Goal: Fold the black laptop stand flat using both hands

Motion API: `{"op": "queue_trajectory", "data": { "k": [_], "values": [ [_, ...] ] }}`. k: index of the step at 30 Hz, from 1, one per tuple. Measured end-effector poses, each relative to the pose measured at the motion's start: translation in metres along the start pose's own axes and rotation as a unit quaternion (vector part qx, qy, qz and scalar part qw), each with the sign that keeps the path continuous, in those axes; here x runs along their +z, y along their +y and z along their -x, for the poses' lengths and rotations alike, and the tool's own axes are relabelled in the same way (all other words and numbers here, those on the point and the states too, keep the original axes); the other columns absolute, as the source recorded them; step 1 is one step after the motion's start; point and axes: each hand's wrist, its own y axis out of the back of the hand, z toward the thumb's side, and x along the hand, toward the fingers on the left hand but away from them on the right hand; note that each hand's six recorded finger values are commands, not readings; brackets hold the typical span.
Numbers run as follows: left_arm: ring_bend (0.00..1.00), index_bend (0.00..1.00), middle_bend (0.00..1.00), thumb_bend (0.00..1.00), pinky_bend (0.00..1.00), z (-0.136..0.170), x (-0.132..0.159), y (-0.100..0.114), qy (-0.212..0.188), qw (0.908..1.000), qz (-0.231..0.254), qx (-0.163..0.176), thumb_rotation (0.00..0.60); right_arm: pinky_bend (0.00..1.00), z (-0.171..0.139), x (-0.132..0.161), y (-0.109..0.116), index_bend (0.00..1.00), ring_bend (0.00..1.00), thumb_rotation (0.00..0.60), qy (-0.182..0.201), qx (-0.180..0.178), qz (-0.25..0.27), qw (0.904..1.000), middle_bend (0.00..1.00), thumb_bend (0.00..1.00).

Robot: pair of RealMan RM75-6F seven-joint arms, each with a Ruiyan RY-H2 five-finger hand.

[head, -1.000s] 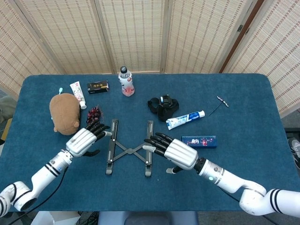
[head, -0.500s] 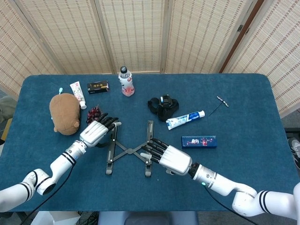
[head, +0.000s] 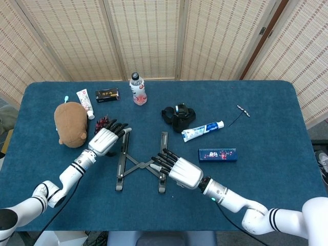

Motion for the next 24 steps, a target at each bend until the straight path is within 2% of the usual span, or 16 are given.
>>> {"op": "queue_trajectory", "data": {
  "k": [9, 24],
  "values": [
    [0.0, 0.0, 0.0, 0.0, 0.0, -0.013, 0.004, -0.007, 0.0, 0.9998, 0.018, -0.003, 0.6, 0.0, 0.017, 0.009, -0.011, 0.11, 0.11, 0.6, 0.002, -0.014, -0.024, 0.9996, 0.08, 0.1],
    [0.0, 0.0, 0.0, 0.0, 0.0, -0.018, 0.0, -0.012, 0.014, 0.999, 0.041, -0.012, 0.6, 0.0, 0.037, 0.011, -0.035, 0.11, 0.11, 0.6, -0.002, -0.03, -0.051, 0.9982, 0.08, 0.1]
  ]
}}
